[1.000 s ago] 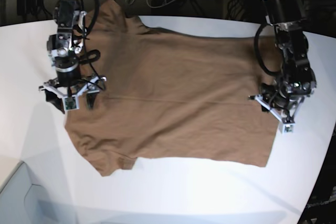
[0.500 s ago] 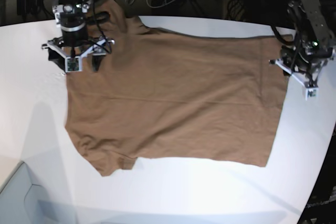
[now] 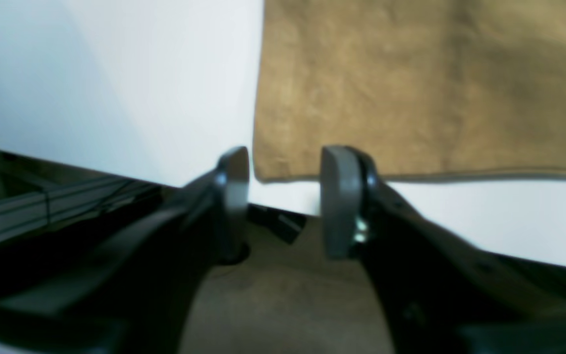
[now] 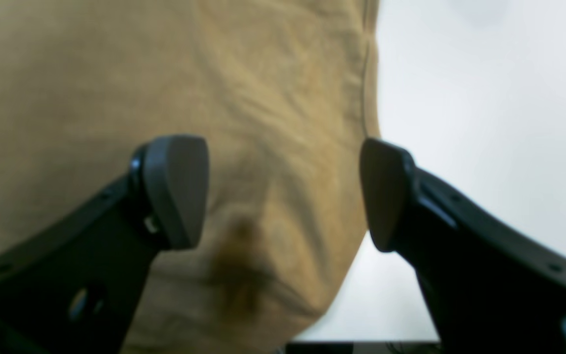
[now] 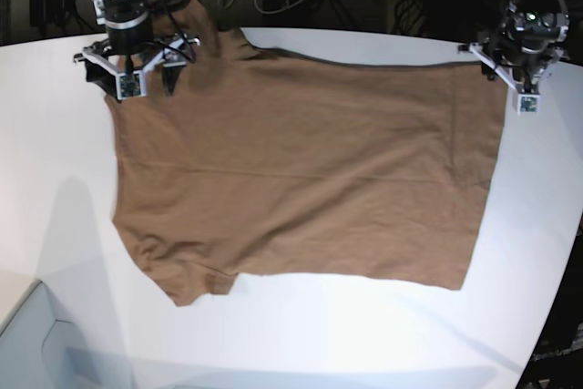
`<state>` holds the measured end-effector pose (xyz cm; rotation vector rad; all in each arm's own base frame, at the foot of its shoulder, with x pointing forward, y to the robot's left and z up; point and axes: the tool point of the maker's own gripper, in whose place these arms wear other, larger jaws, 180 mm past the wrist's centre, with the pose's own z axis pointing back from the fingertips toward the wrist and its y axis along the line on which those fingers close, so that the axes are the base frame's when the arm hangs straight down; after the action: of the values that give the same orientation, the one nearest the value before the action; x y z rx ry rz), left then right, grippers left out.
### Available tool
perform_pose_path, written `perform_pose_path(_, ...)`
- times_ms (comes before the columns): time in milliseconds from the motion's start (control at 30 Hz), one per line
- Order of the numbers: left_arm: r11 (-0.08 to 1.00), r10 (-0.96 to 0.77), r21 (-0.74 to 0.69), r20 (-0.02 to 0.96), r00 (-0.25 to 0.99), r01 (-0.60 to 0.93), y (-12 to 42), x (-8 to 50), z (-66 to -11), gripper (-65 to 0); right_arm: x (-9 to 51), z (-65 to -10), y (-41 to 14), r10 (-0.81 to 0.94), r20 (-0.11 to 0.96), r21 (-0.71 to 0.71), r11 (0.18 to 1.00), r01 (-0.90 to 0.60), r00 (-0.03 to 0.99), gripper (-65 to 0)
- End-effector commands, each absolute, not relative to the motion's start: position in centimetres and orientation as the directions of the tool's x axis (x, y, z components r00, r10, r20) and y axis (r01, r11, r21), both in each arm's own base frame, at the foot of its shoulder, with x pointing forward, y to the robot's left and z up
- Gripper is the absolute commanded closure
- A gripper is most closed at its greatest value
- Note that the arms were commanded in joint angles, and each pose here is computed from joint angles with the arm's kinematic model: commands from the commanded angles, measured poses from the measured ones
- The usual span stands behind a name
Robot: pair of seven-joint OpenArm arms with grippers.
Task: Layout the t-shirt on the table in an organized manner, then fold the t-shirt properly
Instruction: 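Grasp the collar-side corners with both grippers and pull them apart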
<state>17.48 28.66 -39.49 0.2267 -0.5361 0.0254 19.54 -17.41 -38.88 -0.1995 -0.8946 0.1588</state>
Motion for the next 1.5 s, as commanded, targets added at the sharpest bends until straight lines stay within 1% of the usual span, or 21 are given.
perform_pose_path(0, 0.969, -0.046, 0.229, 0.524, 0.851, -0.089, 29.5, 17.8, -39.0, -31.5, 20.2, -37.7, -17.4, 0.220, 0.786, -0.239, 0.970, -0.044, 0.578, -48.1)
perform_pose_path(67, 0.970, -0.045, 0.226, 0.524, 0.850, -0.088, 29.7, 17.8, -39.6, -38.0, 20.0, -37.8, -17.5, 0.220, 0.783, -0.241, 0.970, -0.041, 0.582, -48.1)
perform_pose_path(100, 0.972, -0.052, 0.221, 0.523, 0.851, -0.076, 29.5, 17.8, -39.9, -38.5, 19.9, -37.8, -17.6, 0.220, 0.782, -0.242, 0.969, -0.041, 0.583, -48.1)
perform_pose_path(167, 0.977, -0.081, 0.209, 0.517, 0.852, -0.035, 29.1, 17.8, -40.2, -36.6, 19.4, -38.1, -17.6, 0.220, 0.773, -0.241, 0.969, -0.044, 0.595, -48.1)
perform_pose_path(233, 0.979, -0.108, 0.204, 0.521, 0.847, -0.001, 28.8, 18.4, -40.1, -36.1, 19.1, -38.2, -17.6, 0.220, 0.769, -0.241, 0.969, -0.046, 0.600, -48.1)
perform_pose_path(533, 0.977, -0.050, 0.204, 0.506, 0.861, -0.063, 31.4, 18.1, -41.0, -37.0, 18.3, -38.6, -17.5, 0.220, 0.757, -0.239, 0.970, -0.053, 0.615, -48.1)
perform_pose_path(833, 0.984, 0.002, 0.158, 0.453, 0.891, -0.083, 31.3, 17.3, -43.8, -36.6, 17.7, -38.9, -17.4, 0.221, 0.748, -0.237, 0.970, -0.058, 0.627, -48.1)
perform_pose_path(900, 0.988, -0.014, 0.144, 0.437, 0.900, -0.055, 31.0, 17.0, -44.3, -36.4, 17.5, -39.0, -17.4, 0.221, 0.745, -0.237, 0.970, -0.059, 0.630, -48.1)
perform_pose_path(933, 0.990, -0.031, 0.137, 0.432, 0.902, -0.032, 30.7, 16.9, -44.5, -35.1, 17.5, -39.0, -17.4, 0.221, 0.744, -0.237, 0.970, -0.060, 0.631, -48.1)
perform_pose_path(967, 0.992, -0.052, 0.130, 0.429, 0.902, -0.004, 30.3, 16.9, -44.5, -32.0, 17.5, -39.0, -17.4, 0.221, 0.744, -0.237, 0.970, -0.060, 0.631, -48.1)
perform_pose_path(1000, 0.992, -0.071, 0.124, 0.422, 0.904, 0.020, 30.1, 16.8, -44.6, -27.6, 17.4, -39.0, -17.4, 0.221, 0.743, -0.236, 0.970, -0.061, 0.632, -48.1)
perform_pose_path(1067, 0.992, -0.085, 0.117, 0.414, 0.906, 0.040, 29.8, 16.7, -44.7, -16.8, 16.7, -39.3, -17.3, 0.221, 0.732, -0.234, 0.970, -0.068, 0.645, -48.1)
perform_pose_path(1133, 0.992, -0.094, 0.113, 0.410, 0.907, 0.052, 29.7, 16.5, -44.8, -8.7, 16.6, -39.1, -16.6, 0.226, 0.735, -0.227, 0.970, -0.082, 0.640, -48.1)
perform_pose_path(1167, 0.992, -0.094, 0.111, 0.408, 0.908, 0.053, 29.6, 16.5, -44.9, -6.9, 16.4, -39.0, -16.4, 0.228, 0.734, -0.225, 0.970, -0.089, 0.640, -48.1)
perform_pose_path(1200, 0.992, -0.094, 0.111, 0.408, 0.908, 0.053, 29.6, 16.4, -44.9, -6.5, 16.2, -38.9, -16.0, 0.231, 0.734, -0.220, 0.971, -0.099, 0.639, -48.1)
perform_pose_path(1367, 0.992, -0.097, 0.113, 0.412, 0.906, 0.055, 29.5, 16.5, -44.7, -6.2, 15.1, -38.4, -13.5, 0.241, 0.733, -0.185, 0.970, -0.155, 0.636, -48.1)
perform_pose_path(1467, 0.992, -0.097, 0.115, 0.412, 0.906, 0.054, 29.6, 16.5, -44.6, -6.1, 13.8, -38.7, -12.3, 0.241, 0.717, -0.159, 0.970, -0.184, 0.653, -48.1)
